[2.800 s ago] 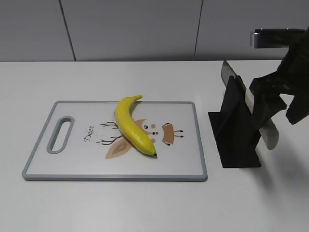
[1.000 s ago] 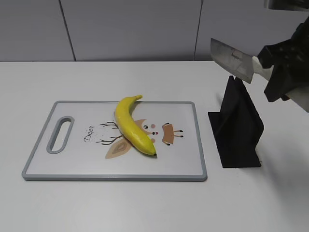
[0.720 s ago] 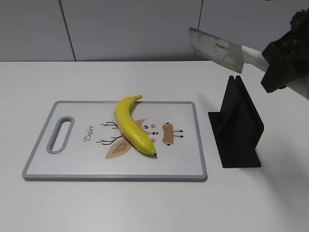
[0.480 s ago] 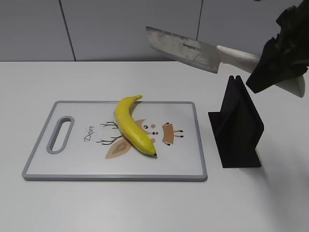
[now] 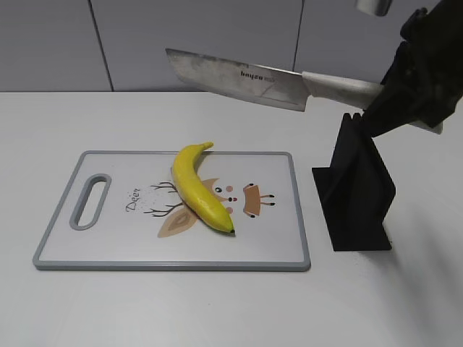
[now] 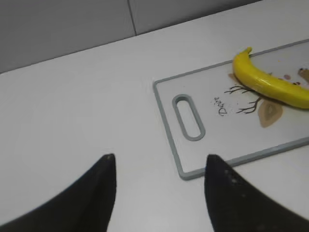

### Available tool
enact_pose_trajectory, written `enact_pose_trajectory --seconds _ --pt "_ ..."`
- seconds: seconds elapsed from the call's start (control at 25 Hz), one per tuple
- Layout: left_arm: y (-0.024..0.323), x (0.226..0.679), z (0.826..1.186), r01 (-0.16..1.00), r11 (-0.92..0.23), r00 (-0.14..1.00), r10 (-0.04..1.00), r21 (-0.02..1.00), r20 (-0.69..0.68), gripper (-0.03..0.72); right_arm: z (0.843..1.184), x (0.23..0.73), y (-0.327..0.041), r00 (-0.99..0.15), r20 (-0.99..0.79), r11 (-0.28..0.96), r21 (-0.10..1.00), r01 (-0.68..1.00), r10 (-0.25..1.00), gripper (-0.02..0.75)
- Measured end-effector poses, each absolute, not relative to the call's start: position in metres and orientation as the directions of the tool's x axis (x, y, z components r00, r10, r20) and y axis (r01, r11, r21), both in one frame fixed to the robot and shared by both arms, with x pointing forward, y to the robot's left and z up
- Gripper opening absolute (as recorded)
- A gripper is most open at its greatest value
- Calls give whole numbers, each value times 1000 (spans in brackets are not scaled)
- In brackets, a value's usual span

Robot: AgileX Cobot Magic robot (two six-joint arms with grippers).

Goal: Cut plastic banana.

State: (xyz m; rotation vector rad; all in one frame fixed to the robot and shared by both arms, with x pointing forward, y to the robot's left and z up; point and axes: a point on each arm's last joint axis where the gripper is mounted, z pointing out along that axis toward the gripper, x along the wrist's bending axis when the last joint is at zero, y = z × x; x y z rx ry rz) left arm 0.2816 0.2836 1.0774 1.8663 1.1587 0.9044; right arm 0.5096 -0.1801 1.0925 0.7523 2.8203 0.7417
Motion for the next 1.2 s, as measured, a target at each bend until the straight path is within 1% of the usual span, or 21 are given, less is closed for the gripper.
enact_pose_trajectory --seconds 0.16,0.36,0.4,0.56,0.64,0.76,0.92,1.08,1.2 --pt "275 311 1088 375 -403 447 868 835 218 556 1085 520 -178 -889 -13 787 472 397 457 179" --pt "260 351 1100 332 -564 602 744 756 290 552 1079 543 -170 -908 -21 811 459 362 418 179" --pt "256 361 1102 323 -589 627 720 741 298 552 1078 547 -169 -917 -25 822 454 344 397 179" --pt "240 399 1109 272 -682 710 619 679 337 551 1071 562 -164 -969 -85 886 429 176 233 179" --pt "232 422 1108 246 -725 750 563 643 348 545 1067 569 -162 -975 -95 896 421 143 200 179" --pt "219 454 1108 188 -765 806 479 616 348 544 1062 577 -159 -981 -105 904 414 104 161 179" --pt "196 489 1107 57 -800 890 312 598 333 536 1054 586 -156 -987 -116 913 404 57 113 179" --pt "177 520 1097 -35 -824 921 194 566 339 533 1047 593 -153 -990 -111 911 410 38 91 179" --pt "164 535 1082 -68 -836 939 132 545 319 527 1042 596 -150 -991 -112 903 429 22 77 179"
